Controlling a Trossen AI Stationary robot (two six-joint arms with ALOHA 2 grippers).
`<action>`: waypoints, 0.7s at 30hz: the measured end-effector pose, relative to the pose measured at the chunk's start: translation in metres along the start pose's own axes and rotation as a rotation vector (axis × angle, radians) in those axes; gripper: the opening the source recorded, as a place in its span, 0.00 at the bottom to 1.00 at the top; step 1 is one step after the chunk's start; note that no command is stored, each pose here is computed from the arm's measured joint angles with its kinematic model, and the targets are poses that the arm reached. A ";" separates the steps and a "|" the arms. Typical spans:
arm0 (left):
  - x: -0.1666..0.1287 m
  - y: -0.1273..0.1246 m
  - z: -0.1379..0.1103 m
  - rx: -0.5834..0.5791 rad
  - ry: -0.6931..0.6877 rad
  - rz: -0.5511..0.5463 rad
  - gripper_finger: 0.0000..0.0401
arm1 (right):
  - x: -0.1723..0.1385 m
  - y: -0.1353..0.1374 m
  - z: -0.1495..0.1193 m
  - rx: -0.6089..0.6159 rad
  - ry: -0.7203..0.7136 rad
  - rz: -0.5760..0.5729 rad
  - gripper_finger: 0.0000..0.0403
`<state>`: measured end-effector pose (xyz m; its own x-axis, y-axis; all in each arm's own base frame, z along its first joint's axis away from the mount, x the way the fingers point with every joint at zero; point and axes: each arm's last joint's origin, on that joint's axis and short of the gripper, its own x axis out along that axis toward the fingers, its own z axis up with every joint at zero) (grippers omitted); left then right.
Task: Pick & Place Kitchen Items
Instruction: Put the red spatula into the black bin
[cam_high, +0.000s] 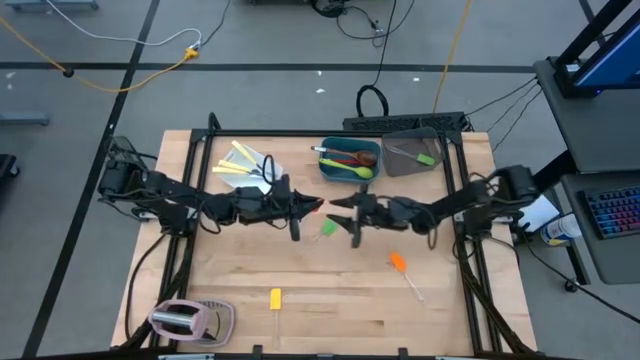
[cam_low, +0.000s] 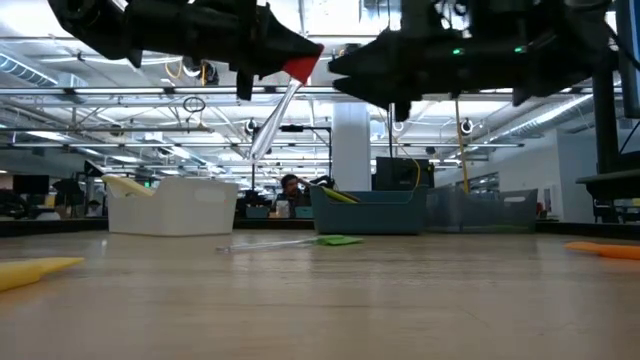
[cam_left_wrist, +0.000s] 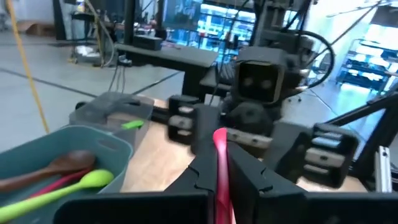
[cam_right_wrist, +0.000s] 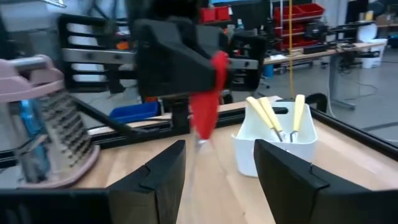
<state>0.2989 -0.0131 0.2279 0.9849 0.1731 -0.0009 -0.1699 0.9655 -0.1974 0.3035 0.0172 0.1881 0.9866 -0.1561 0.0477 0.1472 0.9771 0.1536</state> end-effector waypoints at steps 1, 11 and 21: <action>0.000 0.000 0.000 0.008 -0.003 -0.009 0.03 | 0.005 -0.002 0.000 0.001 0.000 -0.009 0.45; 0.001 0.003 0.003 0.058 -0.021 -0.005 0.04 | 0.028 -0.020 -0.001 0.087 0.011 0.061 0.45; 0.002 0.007 0.004 0.060 -0.026 0.013 0.04 | 0.041 -0.021 0.006 0.070 -0.014 0.159 0.45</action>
<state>0.2994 -0.0048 0.2307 0.9816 0.1897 0.0225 -0.1848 0.9730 -0.1385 0.3405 -0.0107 0.1927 0.9959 -0.0032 0.0908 -0.0161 0.9773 0.2112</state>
